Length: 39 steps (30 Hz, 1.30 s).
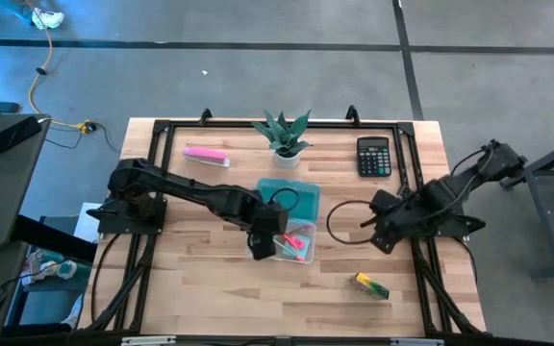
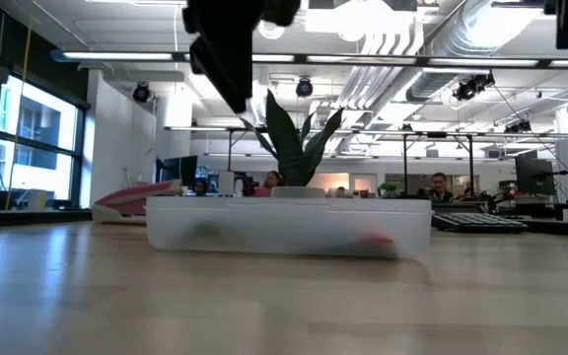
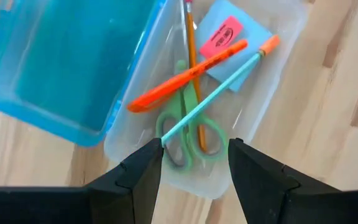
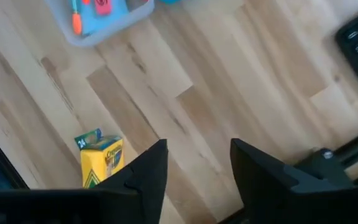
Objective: Pack school essentials
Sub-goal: Put the yellow crayon pack into the blue supply box
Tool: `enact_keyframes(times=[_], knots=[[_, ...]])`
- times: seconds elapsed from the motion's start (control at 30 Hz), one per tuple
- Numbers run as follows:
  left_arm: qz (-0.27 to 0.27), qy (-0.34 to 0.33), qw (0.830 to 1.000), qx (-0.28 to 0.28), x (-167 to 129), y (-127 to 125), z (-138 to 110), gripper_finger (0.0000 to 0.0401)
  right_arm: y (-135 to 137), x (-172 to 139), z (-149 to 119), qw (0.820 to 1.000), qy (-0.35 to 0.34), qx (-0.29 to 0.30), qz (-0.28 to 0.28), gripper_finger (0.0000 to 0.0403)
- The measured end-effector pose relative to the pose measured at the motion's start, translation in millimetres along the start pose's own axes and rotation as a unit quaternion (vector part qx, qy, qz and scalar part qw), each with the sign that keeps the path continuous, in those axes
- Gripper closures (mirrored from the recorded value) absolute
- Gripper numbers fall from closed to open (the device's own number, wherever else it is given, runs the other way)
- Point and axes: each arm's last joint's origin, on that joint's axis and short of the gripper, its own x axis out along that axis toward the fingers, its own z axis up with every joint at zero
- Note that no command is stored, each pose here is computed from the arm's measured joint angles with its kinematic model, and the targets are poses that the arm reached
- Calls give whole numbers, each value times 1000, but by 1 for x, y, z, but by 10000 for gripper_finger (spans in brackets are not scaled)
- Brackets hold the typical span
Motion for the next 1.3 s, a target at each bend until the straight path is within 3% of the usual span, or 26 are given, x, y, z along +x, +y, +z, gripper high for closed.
enact_keyframes(times=[0.27,0.57,0.87,1.1,1.3], knots=[[37,44,998,-27,-31,9,-23,229,16,29,-17,995,68,32,58,173],[70,-16,996,-58,-61,18,-30,229,43,51,-34,988,62,52,130,155],[70,-26,995,-63,-64,19,-30,229,71,76,-53,990,91,27,103,155],[70,-26,995,-63,-64,19,-30,229,91,91,-63,987,107,11,118,155],[70,-26,995,-62,-64,18,-30,229,97,105,-71,990,116,5,83,155]])
